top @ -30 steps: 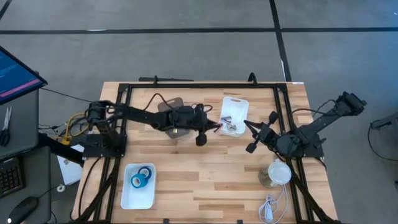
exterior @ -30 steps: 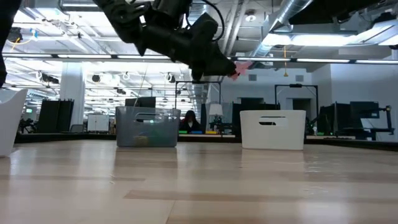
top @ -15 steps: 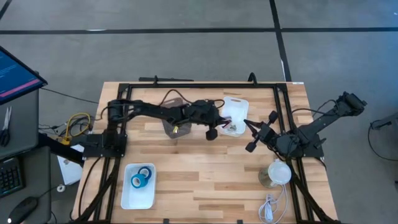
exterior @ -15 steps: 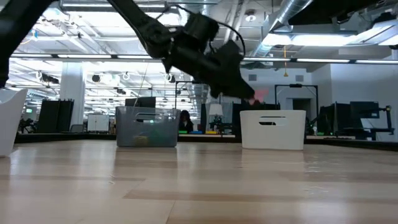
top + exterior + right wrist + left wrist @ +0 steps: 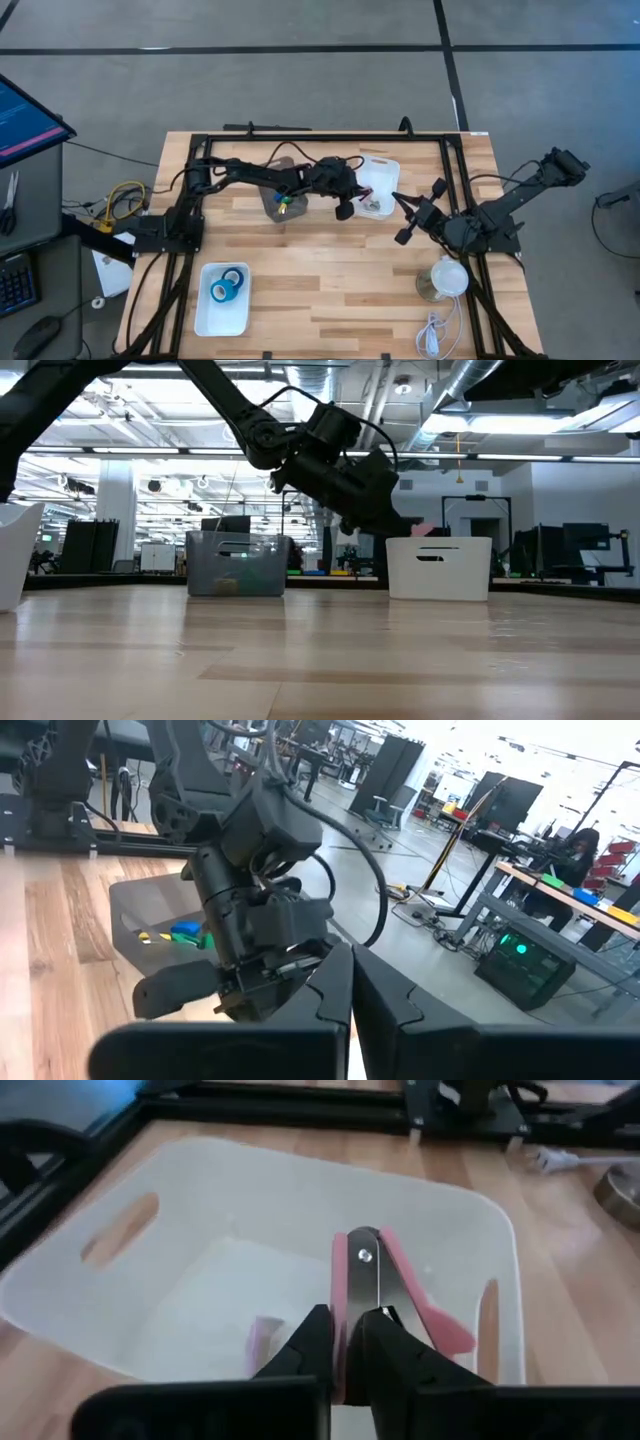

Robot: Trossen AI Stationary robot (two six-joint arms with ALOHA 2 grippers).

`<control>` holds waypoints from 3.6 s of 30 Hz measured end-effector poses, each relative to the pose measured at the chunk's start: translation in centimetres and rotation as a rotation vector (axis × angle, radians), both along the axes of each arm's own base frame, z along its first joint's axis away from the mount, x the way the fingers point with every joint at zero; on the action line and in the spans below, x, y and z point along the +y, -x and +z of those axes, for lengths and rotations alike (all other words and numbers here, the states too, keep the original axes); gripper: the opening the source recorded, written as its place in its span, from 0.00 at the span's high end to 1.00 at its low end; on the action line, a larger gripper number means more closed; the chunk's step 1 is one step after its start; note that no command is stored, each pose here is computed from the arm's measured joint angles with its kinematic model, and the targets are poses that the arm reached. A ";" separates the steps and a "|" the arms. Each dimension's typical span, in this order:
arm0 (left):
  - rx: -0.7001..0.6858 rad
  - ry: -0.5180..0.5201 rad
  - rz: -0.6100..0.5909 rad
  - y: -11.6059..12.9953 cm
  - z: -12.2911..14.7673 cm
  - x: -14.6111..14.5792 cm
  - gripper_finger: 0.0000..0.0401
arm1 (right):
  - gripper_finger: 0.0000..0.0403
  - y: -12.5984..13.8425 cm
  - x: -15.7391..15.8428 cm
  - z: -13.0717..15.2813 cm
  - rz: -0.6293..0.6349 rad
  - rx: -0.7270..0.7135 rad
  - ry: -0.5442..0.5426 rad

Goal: Pick and place Stapler, Stapler remover, tape
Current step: Put the pink stapler remover into the top white bin, then return to Home Position

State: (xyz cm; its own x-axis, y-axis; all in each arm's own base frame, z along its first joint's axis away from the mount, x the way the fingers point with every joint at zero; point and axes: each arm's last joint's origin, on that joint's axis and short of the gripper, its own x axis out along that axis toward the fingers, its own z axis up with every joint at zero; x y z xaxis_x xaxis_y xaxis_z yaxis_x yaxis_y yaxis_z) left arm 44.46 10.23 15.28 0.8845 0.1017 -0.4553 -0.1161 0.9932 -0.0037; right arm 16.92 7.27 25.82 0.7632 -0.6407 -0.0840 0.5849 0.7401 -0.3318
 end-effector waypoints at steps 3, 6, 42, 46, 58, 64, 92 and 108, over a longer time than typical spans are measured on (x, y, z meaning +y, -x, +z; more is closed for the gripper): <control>-0.001 -0.011 0.027 0.0 0.0 0.2 0.88 | 1.00 0.0 0.0 0.0 0.000 0.003 0.002; 0.001 -0.019 0.042 0.0 0.0 0.2 0.79 | 1.00 0.0 0.0 0.0 0.000 0.004 0.002; -0.288 -0.185 -0.040 21.2 10.5 -7.7 1.00 | 1.00 2.1 -1.4 2.2 0.362 -0.020 -0.056; -0.411 -0.172 0.024 26.8 10.7 -9.6 1.00 | 1.00 3.1 -1.6 2.6 0.317 -0.051 -0.055; -0.462 -0.172 0.081 33.3 10.8 -11.1 1.00 | 1.00 6.2 -1.8 2.3 0.216 -0.030 -0.047; -0.436 -0.203 0.073 33.2 10.6 -11.3 1.00 | 1.00 7.8 -2.9 1.9 0.317 -0.017 -0.122; -0.381 -0.187 0.055 32.4 10.0 -11.9 1.00 | 1.00 3.8 0.7 -1.5 0.498 -0.297 -0.131; -0.379 -0.184 0.034 32.4 9.9 -12.1 1.00 | 1.00 -2.7 -4.2 2.4 0.653 -0.153 -0.057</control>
